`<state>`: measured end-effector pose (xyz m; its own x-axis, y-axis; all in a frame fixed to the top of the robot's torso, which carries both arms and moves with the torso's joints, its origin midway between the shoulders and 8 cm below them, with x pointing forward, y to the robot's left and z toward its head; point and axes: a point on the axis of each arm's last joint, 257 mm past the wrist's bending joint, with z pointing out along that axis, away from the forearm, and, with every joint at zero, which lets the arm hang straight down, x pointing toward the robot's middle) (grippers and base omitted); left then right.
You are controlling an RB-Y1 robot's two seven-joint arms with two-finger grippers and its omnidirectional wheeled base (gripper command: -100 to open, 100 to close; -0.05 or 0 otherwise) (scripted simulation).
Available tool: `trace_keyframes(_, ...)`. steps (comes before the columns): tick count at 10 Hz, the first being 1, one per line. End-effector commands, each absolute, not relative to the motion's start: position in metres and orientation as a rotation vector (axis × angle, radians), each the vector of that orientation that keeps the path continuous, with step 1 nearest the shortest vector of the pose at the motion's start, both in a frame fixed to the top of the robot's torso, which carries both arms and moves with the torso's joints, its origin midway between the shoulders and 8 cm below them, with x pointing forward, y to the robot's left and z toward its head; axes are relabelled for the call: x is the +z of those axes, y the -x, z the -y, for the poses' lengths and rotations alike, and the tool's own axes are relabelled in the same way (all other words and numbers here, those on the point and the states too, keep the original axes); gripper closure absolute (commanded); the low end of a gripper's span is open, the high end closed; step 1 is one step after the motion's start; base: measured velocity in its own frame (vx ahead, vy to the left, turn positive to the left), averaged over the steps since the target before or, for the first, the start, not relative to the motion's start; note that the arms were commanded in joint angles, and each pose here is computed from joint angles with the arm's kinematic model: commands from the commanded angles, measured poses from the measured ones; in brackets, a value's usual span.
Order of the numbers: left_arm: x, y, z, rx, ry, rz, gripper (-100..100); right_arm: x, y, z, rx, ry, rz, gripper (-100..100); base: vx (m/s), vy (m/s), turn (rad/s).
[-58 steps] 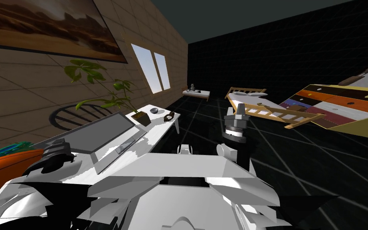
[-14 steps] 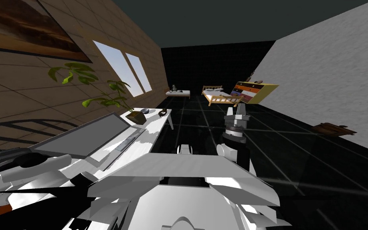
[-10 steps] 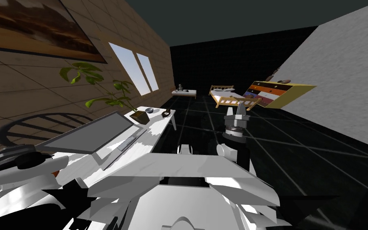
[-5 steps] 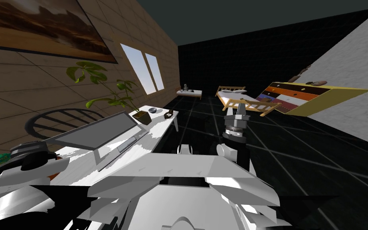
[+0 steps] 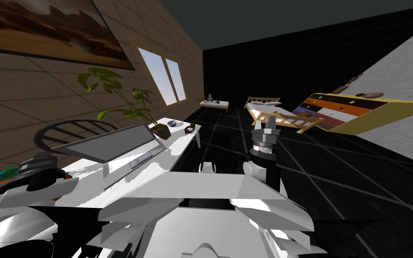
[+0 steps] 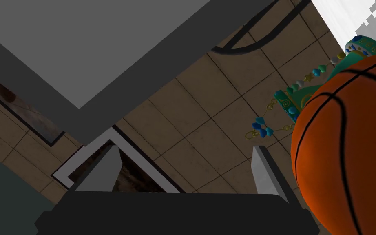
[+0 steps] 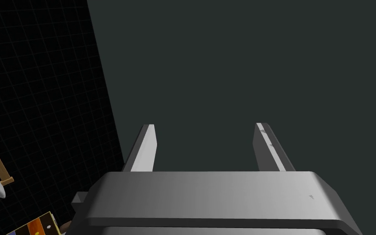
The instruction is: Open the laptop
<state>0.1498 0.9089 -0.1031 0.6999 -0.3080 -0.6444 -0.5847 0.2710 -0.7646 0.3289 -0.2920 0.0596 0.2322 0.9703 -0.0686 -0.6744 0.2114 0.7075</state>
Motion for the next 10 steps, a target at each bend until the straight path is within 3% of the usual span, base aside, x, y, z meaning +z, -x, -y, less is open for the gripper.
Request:
trace_keyframes(1,-0.093,-0.158,-0.905,0.28,1.246,-0.908,-100,0.06,-0.329,0.292,1.235,-0.62,-0.578,0,-0.009,0.008,-0.015)
trace_keyframes(10,-0.078,-0.177,-0.891,0.445,1.043,-1.088,-100,0.06,-0.329,0.292,1.235,-0.62,-0.578,0,-0.003,0.004,-0.008)
